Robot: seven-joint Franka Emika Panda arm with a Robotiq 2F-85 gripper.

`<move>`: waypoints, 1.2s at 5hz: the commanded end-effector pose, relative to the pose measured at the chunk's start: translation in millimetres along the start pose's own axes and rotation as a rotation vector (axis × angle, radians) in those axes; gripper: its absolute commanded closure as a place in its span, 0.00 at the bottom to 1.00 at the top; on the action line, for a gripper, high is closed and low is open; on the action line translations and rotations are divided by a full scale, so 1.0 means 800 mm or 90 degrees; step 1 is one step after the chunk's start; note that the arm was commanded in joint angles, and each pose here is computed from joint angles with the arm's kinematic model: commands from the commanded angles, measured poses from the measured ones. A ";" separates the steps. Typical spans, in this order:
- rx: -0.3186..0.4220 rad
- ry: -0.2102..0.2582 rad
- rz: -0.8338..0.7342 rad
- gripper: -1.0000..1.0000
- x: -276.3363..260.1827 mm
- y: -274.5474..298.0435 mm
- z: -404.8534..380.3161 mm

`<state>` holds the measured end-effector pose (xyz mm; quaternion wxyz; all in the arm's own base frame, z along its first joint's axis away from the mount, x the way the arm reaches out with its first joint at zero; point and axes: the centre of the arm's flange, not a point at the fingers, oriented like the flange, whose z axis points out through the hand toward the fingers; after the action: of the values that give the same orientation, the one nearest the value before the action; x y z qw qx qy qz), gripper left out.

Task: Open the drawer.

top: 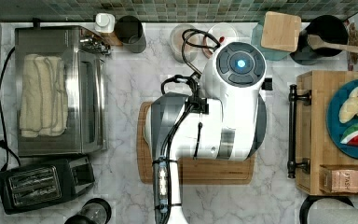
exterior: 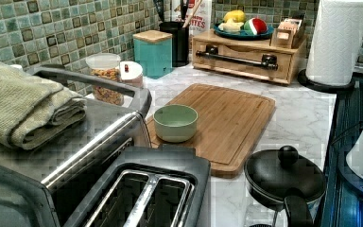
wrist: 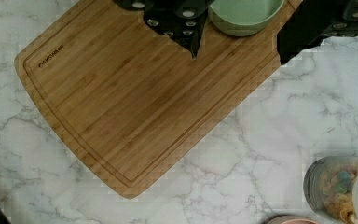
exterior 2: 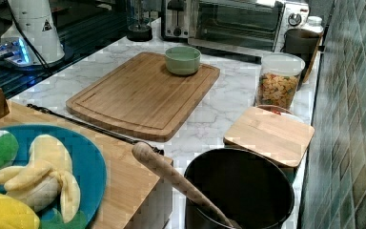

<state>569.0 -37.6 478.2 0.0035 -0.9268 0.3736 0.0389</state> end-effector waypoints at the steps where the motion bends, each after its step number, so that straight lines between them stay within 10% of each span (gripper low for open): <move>1: 0.001 -0.001 0.002 0.00 0.001 0.001 0.001; 3: -0.044 0.072 -0.195 0.00 0.054 0.067 0.030; 6: -0.055 0.088 -0.377 0.00 0.149 0.162 0.069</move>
<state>587.5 -121.7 423.2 -0.0483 -0.9982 0.0341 -0.0117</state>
